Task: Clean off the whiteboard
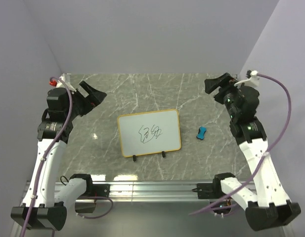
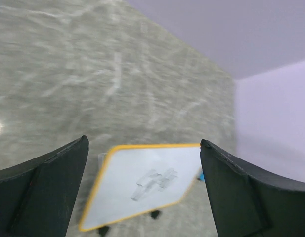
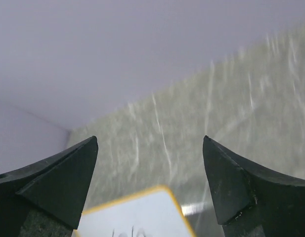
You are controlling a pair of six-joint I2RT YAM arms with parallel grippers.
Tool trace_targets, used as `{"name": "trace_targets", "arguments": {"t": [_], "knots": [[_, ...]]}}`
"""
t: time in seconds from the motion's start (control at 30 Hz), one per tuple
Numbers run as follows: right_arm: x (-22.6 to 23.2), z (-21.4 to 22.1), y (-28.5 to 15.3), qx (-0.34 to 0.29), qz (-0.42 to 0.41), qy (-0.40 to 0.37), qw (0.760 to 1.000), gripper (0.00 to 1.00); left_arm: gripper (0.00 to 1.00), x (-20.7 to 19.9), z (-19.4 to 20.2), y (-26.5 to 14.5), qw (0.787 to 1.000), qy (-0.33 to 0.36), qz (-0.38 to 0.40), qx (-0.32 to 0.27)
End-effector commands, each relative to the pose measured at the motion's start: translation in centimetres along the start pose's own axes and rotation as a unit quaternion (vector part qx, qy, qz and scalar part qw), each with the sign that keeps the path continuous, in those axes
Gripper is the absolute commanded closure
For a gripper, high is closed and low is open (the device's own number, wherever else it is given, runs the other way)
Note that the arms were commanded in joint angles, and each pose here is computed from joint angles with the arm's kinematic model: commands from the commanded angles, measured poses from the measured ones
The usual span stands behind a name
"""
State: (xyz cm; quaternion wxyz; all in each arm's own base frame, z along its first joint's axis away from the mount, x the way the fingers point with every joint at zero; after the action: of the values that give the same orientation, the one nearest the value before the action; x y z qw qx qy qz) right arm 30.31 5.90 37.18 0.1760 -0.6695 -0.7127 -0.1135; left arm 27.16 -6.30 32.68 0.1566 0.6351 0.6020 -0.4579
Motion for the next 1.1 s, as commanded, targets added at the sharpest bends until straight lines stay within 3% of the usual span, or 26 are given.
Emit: {"name": "trace_targets", "arguments": {"t": [0.0,0.07,0.1,0.13,0.3,0.33,0.47,1.07], "knots": [[-3.3,10.1,-0.9,0.249,0.117,0.07,0.959,0.08,0.01,-2.2,1.4,-0.7,0.994,-0.041,0.072,0.071],[-3.8,11.9,-0.9,0.287,0.125,0.07,0.947,0.08,0.01,-2.6,3.0,-0.6,0.984,-0.069,0.11,0.124],[-3.1,12.8,-1.1,0.313,0.091,0.074,0.942,0.08,0.01,-2.2,3.7,-0.3,0.981,-0.079,0.118,0.134],[-3.3,13.6,-1.2,0.331,0.085,0.068,0.937,0.13,0.01,-1.7,3.7,-0.2,0.983,-0.091,0.098,0.126],[-5.7,18.1,-2.3,0.428,0.127,0.035,0.894,0.16,0.01,1.2,2.4,-1.4,0.998,-0.046,0.018,0.035],[-6.5,18.9,-2.4,0.44,0.144,0.025,0.886,0.19,0.01,2.8,2.3,-1.4,0.998,-0.046,-0.032,0.021],[-9.0,22.8,-2.4,0.497,0.184,0.006,0.848,0.25,0.01,5.1,2.6,-1.5,0.995,-0.024,-0.096,0.024],[-13.9,27.1,1.2,0.535,0.27,-0.04,0.8,0.32,0.01,6.9,3.8,-1.3,0.994,0.026,-0.099,0.041]]}}
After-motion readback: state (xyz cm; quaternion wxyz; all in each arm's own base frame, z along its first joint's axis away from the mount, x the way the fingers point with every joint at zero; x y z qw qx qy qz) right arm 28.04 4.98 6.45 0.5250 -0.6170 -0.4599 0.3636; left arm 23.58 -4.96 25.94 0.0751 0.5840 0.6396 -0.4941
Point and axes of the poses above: each gripper's point midway between its finger pads, its own y axis out along the fingers, its own x axis along the line the jaws close on, z = x × y, the point moved 4 cm from there along -y, back along the fingers, and after that the axes turned 11 degrees about -y, right-handed, at the moved point
